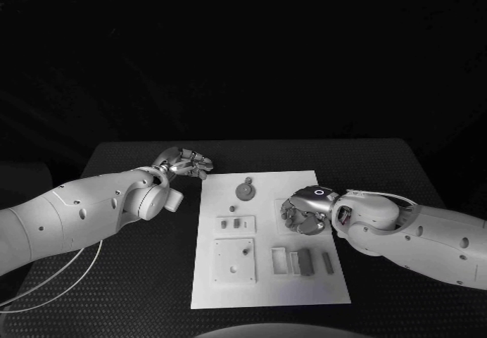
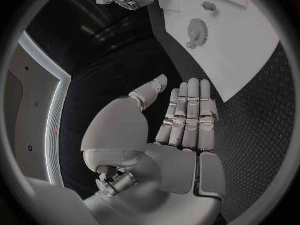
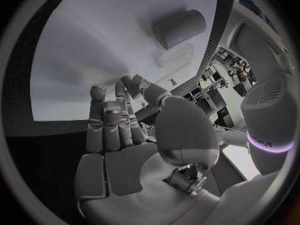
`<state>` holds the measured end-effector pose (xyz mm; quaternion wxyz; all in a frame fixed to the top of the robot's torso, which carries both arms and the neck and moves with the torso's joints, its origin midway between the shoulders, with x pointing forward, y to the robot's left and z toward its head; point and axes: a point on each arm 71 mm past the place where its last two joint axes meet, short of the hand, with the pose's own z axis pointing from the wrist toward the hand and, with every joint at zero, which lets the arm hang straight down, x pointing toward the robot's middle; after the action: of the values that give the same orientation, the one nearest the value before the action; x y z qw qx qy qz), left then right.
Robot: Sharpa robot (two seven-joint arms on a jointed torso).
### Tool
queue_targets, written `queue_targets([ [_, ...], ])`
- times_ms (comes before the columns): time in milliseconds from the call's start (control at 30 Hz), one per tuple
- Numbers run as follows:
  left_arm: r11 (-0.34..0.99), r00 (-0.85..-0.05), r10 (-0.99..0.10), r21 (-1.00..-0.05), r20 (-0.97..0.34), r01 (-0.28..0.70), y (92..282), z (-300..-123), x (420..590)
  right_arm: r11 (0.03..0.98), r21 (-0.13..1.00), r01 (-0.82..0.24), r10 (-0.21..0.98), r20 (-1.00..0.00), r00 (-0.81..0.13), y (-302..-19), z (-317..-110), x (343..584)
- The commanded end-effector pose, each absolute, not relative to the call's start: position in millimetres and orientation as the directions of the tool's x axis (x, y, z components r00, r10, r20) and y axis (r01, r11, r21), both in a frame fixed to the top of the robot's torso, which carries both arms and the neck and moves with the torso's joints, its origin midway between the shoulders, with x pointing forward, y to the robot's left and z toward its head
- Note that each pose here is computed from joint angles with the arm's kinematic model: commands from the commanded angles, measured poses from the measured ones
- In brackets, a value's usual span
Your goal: Assemble the parts on the task board
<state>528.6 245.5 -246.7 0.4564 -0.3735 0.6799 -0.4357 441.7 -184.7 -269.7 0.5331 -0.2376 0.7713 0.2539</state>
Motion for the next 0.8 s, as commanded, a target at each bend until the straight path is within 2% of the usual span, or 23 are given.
queue_targets([
  [33, 0.33, -0.305, -0.908, -0.939, -0.287, -0.098, 243.9, -244.5, 529.1, 0.749, 0.13, -0.65, -0.101, -0.947, -0.305, -181.4, -269.8, 439.7],
  [800, 0.33, -0.312, -0.907, -0.938, -0.284, -0.104, 245.2, -245.0, 528.6, 0.75, 0.079, -0.657, -0.13, -0.956, -0.263, -180.0, -269.2, 438.5],
])
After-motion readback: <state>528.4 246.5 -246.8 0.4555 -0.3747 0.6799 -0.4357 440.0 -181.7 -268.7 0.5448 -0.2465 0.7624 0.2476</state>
